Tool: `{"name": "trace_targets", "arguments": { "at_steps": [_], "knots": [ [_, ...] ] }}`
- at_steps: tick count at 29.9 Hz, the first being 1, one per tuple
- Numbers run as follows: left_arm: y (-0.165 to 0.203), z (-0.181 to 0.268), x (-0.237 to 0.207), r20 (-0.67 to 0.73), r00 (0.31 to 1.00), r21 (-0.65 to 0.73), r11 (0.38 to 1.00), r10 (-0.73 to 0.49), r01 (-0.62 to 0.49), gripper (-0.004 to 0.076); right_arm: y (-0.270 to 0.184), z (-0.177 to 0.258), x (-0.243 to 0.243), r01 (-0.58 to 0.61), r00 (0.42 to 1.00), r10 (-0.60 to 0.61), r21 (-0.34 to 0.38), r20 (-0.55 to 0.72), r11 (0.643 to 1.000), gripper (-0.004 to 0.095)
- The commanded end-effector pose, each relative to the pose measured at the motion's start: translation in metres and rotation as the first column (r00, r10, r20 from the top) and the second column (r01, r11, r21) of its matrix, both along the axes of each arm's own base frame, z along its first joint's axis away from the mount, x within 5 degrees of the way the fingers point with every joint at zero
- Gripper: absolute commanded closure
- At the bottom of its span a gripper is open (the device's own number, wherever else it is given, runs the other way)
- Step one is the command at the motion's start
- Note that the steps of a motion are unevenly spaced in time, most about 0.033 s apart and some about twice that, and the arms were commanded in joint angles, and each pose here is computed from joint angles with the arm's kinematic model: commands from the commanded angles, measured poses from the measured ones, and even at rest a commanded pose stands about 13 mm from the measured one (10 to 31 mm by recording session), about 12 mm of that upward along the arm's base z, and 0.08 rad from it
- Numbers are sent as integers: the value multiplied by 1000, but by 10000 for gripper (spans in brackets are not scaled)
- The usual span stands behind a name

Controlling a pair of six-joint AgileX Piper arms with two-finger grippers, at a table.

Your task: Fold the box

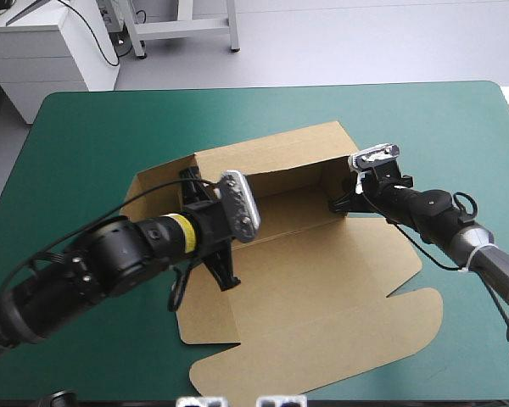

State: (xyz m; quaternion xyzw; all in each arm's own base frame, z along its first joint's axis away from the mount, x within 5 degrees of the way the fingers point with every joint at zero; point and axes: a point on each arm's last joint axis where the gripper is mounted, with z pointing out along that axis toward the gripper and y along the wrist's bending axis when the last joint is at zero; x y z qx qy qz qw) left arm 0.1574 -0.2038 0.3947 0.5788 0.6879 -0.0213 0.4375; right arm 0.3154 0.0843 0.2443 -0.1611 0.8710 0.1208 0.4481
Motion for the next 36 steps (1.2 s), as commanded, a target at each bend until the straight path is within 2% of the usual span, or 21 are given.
{"name": "trace_targets", "arguments": {
  "at_steps": [1,6,11,16,18,21,23,27,32,36],
  "knots": [
    [36,35,8,57,997,-159,986,59,-49,723,1,16,1,3,999,-4,42,32,999,926],
    [87,48,30,-19,985,-317,933,172,-169,723,1,16,1,4,1000,-5,46,30,999,928],
    [139,61,46,-94,953,-527,798,286,-292,723,1,16,1,9,1000,-10,48,30,999,928],
    [190,63,54,-164,897,-612,671,411,-419,723,1,16,1,17,1000,-18,59,24,998,926],
    [209,60,55,-203,863,-660,586,462,-469,724,-1,16,2,31,999,-33,52,31,998,928],
    [235,54,55,-278,816,-752,413,506,-513,723,-2,16,3,47,998,-48,46,39,998,928],
    [248,46,53,-316,795,-773,346,517,-532,723,-2,16,3,47,998,-49,46,39,998,928],
    [258,30,53,-358,766,-768,299,533,-567,724,-2,16,3,45,998,-47,40,42,998,927],
    [258,24,53,-359,767,-762,308,531,-570,724,-7,11,7,38,999,-38,3,34,999,928],
    [258,24,53,-359,769,-763,308,529,-569,724,-20,0,20,40,998,-37,55,-48,998,928]
  ]
}}
